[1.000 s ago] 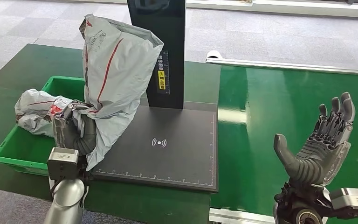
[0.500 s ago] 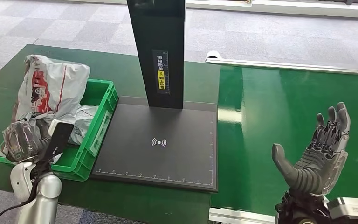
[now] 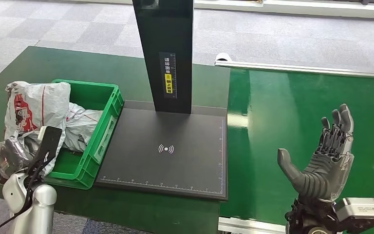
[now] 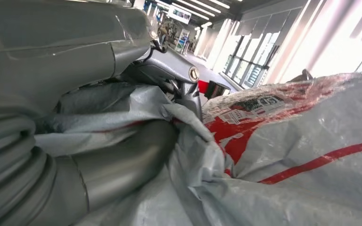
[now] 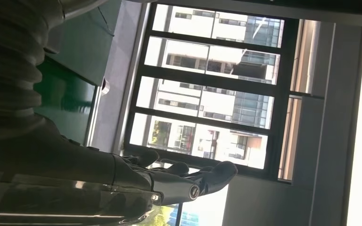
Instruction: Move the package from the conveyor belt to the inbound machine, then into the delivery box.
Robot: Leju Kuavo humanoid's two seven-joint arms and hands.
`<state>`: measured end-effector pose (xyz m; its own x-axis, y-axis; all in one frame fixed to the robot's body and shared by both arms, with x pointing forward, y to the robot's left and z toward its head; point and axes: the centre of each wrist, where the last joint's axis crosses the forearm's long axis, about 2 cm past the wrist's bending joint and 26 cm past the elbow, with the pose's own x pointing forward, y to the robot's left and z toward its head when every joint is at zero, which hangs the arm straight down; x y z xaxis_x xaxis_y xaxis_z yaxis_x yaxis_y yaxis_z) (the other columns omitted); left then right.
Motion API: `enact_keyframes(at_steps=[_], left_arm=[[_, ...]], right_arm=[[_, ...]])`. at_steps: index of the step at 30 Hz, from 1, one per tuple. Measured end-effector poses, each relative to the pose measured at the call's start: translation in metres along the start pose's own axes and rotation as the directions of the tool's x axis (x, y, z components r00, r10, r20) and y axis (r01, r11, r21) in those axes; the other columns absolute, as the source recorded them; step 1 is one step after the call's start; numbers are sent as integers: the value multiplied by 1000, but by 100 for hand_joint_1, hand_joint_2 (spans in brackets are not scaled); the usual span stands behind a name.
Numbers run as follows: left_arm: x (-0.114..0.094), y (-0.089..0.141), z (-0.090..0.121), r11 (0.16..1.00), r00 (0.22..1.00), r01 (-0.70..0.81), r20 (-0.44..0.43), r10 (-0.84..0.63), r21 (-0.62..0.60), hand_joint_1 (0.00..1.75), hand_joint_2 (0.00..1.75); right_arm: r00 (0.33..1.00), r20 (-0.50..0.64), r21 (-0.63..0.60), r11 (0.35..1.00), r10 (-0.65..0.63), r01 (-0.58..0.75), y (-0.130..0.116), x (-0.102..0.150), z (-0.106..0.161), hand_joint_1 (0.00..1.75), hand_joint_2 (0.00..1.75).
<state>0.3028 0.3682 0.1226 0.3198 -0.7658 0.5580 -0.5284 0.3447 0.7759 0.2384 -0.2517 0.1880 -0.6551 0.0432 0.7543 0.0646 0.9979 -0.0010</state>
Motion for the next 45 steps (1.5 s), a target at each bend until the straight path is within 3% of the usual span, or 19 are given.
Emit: enact_keyframes(at_steps=[16,21,25,28,33,35,39,45], left_arm=[[18,13,9,937,937,-336,133,323,90,0,175],[25,22,18,832,820,-553,191,539,28,0,175],[35,33,30,773,742,-634,290,605,7,0,175],[49,35,44,681,624,-726,330,709,-90,0,175],[83,10,81,346,295,-881,196,935,-324,0,175],[94,-6,98,244,216,-903,118,969,-352,0,175],[107,-33,128,160,171,-909,5,985,-385,0,175],[110,-51,162,106,169,-882,-98,981,-458,0,175]], right_arm=[[1000,-22,-2,1000,-3,3,2,-5,-2,0,175],[1000,-27,-13,1000,-8,8,2,-7,-2,0,175],[999,-30,-14,1000,-15,14,3,-10,-4,0,175],[998,-49,3,999,-34,34,6,-13,-5,0,175],[979,-190,109,989,-79,101,24,-32,-5,0,175],[961,-263,141,981,-89,130,35,-43,-1,0,175],[920,-378,161,971,-105,177,48,-61,15,0,175],[882,-459,164,964,-112,208,56,-72,41,0,175]])
